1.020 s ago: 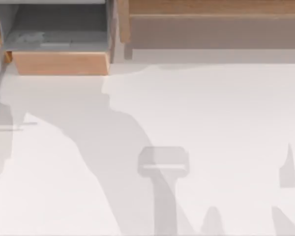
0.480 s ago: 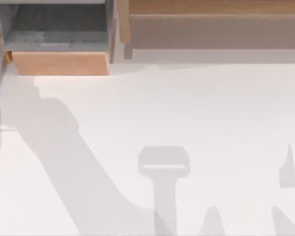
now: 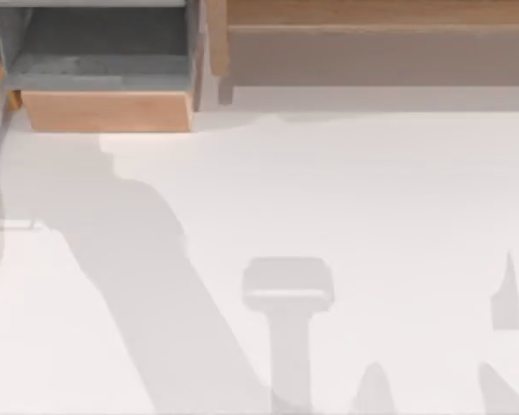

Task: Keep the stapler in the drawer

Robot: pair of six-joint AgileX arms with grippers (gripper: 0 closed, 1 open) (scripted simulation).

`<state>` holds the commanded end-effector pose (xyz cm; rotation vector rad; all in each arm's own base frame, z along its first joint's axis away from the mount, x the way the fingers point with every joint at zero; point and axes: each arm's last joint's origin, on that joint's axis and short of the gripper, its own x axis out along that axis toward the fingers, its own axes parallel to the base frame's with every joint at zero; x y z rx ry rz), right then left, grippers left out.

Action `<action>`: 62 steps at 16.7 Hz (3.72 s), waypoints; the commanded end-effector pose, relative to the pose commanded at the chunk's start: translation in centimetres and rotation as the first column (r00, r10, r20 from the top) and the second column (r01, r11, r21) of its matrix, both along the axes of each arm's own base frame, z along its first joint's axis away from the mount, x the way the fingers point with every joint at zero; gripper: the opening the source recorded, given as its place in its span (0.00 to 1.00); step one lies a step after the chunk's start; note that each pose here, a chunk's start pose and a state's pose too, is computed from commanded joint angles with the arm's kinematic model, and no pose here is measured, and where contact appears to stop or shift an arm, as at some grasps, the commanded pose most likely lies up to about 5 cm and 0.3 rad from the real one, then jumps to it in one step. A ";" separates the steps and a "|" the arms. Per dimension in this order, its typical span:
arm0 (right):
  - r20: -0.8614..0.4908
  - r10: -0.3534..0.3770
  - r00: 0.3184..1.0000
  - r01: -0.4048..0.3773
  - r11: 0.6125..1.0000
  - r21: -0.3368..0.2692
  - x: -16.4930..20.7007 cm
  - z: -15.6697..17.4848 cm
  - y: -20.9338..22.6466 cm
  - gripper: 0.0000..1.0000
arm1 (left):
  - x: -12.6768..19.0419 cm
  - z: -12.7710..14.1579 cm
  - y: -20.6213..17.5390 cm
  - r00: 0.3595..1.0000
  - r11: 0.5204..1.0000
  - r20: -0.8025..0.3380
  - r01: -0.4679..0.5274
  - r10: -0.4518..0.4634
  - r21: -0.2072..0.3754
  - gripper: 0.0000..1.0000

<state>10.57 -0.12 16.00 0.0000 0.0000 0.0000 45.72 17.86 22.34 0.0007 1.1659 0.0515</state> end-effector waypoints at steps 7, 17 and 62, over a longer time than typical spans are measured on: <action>0.000 0.000 1.000 0.000 1.000 0.000 0.0 0.0 0.0 1.00 | -1.1 7.3 -0.6 0.983 0.999 0.181 -0.026 0.018 0.041 0.00; 0.000 0.000 1.000 0.000 1.000 0.000 0.0 0.0 0.0 1.00 | -0.4 -7.4 -0.6 0.977 0.998 -0.208 0.043 -0.050 -0.036 0.00; 0.000 0.000 1.000 0.000 1.000 0.000 0.0 0.0 0.0 1.00 | -15.6 -1.6 11.8 0.761 0.605 0.382 0.018 -0.525 0.796 1.00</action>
